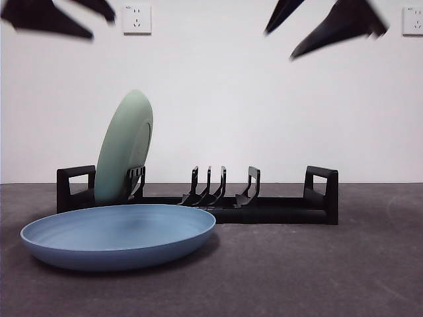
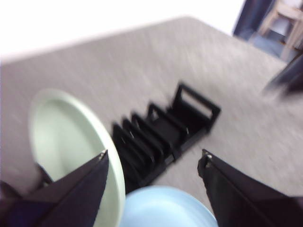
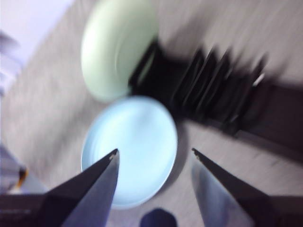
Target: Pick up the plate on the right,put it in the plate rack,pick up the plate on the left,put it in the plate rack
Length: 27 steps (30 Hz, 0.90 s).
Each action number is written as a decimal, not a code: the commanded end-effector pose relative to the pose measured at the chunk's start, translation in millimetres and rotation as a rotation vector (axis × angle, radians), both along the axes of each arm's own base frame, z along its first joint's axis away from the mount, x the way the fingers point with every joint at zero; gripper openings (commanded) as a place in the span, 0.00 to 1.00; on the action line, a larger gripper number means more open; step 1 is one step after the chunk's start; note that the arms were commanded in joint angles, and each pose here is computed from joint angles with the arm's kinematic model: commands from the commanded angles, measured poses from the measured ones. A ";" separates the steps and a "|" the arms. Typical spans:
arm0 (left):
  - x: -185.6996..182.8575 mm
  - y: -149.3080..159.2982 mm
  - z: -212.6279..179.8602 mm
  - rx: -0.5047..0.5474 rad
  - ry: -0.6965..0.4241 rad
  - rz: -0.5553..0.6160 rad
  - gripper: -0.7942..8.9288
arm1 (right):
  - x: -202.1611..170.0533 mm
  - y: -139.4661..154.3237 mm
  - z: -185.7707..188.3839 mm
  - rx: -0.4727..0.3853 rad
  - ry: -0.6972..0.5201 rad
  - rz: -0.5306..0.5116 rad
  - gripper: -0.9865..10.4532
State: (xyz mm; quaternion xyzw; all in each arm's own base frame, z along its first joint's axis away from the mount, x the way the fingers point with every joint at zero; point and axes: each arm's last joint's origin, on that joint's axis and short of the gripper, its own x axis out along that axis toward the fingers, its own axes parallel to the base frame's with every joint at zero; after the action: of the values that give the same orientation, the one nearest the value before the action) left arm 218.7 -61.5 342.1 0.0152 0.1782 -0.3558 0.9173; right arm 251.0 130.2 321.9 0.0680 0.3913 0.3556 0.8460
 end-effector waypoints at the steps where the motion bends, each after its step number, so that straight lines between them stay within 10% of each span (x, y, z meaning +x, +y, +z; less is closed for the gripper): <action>1: -29.5 2.7 22.1 0.012 -0.116 0.042 0.41 | 10.7 16.4 -22.1 -0.038 0.069 0.040 0.30; 12: -113.7 23.0 81.5 0.056 -0.310 0.159 0.41 | 44.0 63.5 -114.4 -0.154 0.278 0.117 0.30; 27: -124.0 26.7 94.2 0.098 -0.280 0.172 0.40 | 59.0 85.2 -177.4 -0.149 0.383 0.146 0.25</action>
State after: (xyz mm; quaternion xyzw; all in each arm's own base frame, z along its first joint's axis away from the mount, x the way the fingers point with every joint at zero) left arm 94.8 -34.7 437.4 0.0873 0.0662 -0.2618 0.9589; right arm 309.6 213.6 148.3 0.0395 0.5701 0.3672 0.7339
